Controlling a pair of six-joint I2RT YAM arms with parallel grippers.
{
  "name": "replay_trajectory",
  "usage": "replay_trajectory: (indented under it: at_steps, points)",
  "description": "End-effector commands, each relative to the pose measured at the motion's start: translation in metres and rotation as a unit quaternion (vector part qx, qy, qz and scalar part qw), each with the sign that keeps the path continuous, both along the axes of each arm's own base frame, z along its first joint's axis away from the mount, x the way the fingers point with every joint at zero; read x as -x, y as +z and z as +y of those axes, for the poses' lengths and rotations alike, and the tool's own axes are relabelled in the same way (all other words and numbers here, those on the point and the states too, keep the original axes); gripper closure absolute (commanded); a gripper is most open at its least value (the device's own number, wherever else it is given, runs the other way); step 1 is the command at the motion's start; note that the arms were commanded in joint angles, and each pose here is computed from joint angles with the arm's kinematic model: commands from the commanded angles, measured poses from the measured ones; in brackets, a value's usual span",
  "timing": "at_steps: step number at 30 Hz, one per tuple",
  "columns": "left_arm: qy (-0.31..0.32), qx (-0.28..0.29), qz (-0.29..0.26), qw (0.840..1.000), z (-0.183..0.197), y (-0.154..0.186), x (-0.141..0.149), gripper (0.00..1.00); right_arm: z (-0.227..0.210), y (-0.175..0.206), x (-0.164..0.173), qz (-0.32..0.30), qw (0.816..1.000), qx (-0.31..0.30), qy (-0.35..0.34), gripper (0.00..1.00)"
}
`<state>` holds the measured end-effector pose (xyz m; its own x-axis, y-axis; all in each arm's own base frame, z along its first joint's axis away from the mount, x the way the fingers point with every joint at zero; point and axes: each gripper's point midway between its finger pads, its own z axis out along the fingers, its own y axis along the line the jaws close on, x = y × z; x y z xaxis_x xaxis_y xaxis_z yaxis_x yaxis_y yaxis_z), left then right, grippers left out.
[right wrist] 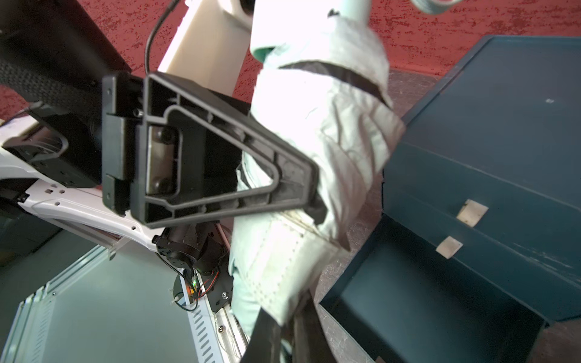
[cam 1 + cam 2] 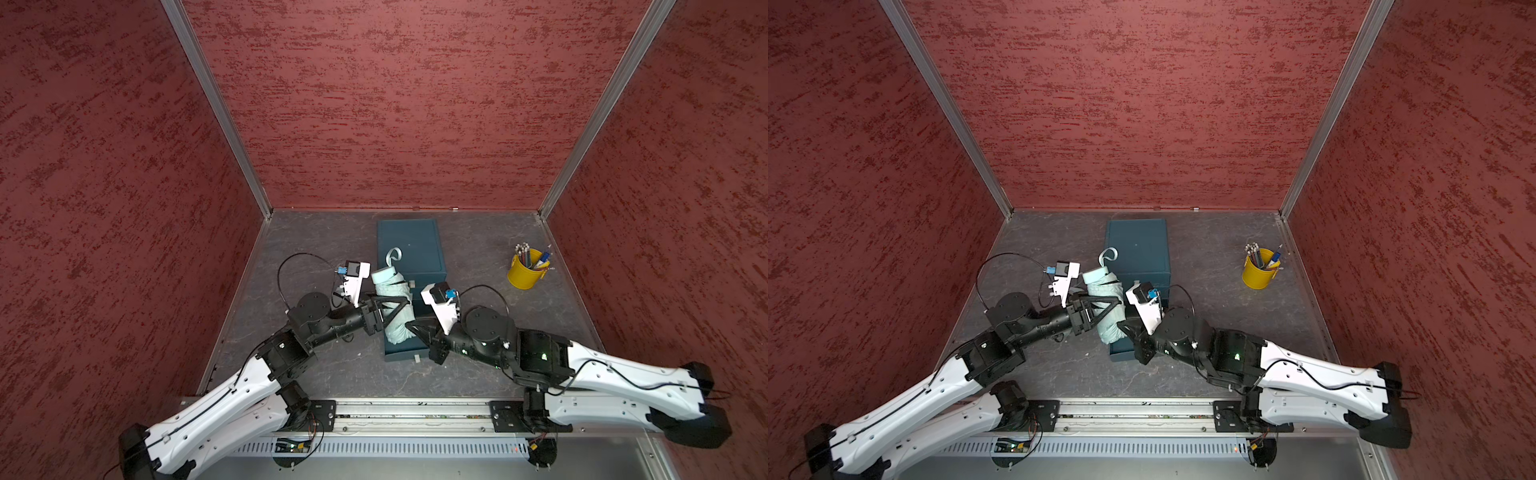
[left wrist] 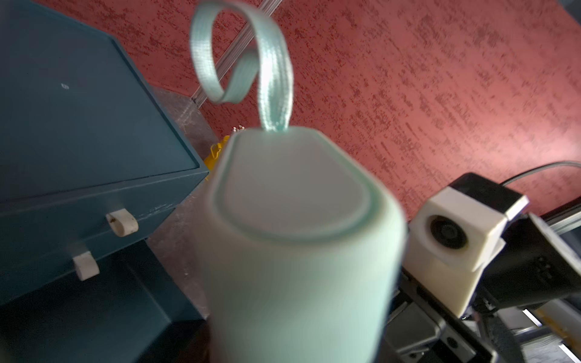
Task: Place the umbrella in the drawer by color
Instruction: Pick up the umbrella from the center of the board.
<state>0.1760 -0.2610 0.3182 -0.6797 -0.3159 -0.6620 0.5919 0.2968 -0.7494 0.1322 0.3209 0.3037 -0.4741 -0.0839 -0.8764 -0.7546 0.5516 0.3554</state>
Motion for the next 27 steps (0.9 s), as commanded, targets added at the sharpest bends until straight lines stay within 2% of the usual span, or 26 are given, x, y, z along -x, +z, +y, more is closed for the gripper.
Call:
replay_trajectory:
  at_steps: [1, 2, 6, 9, 13, 18, 24, 27]
  points:
    - [-0.013, 0.058, 0.004, 0.998, -0.002, 0.017, 0.003, 0.65, 0.0, 0.045, -0.012, -0.002, 0.994, -0.096, -0.044, 0.75]
    - [-0.012, 0.066, 0.005, 0.998, -0.002, 0.019, 0.002, 0.68, -0.001, 0.045, -0.014, 0.004, 0.994, -0.099, -0.053, 0.69]
    - [-0.016, 0.094, 0.005, 0.995, -0.001, 0.027, 0.004, 0.8, -0.003, 0.039, -0.015, 0.035, 0.991, -0.111, -0.063, 0.35]
    - [-0.017, 0.107, 0.007, 0.994, 0.0, 0.031, 0.004, 0.8, -0.007, 0.038, -0.012, 0.069, 0.987, -0.135, -0.05, 0.24]
    - [-0.025, 0.139, 0.007, 0.99, 0.003, 0.036, 0.007, 0.8, -0.01, 0.033, -0.012, 0.13, 0.978, -0.162, -0.025, 0.23]
    - [-0.033, 0.176, -0.002, 0.984, 0.008, 0.044, 0.009, 0.8, -0.001, 0.03, -0.009, 0.199, 0.956, -0.215, 0.024, 0.27]
    - [-0.026, 0.192, -0.003, 0.981, 0.015, 0.045, 0.006, 0.8, 0.004, 0.016, -0.006, 0.239, 0.944, -0.224, 0.047, 0.29]
    - [-0.022, 0.189, -0.002, 0.982, 0.016, 0.041, 0.003, 0.8, 0.003, 0.008, -0.004, 0.246, 0.942, -0.223, 0.045, 0.35]
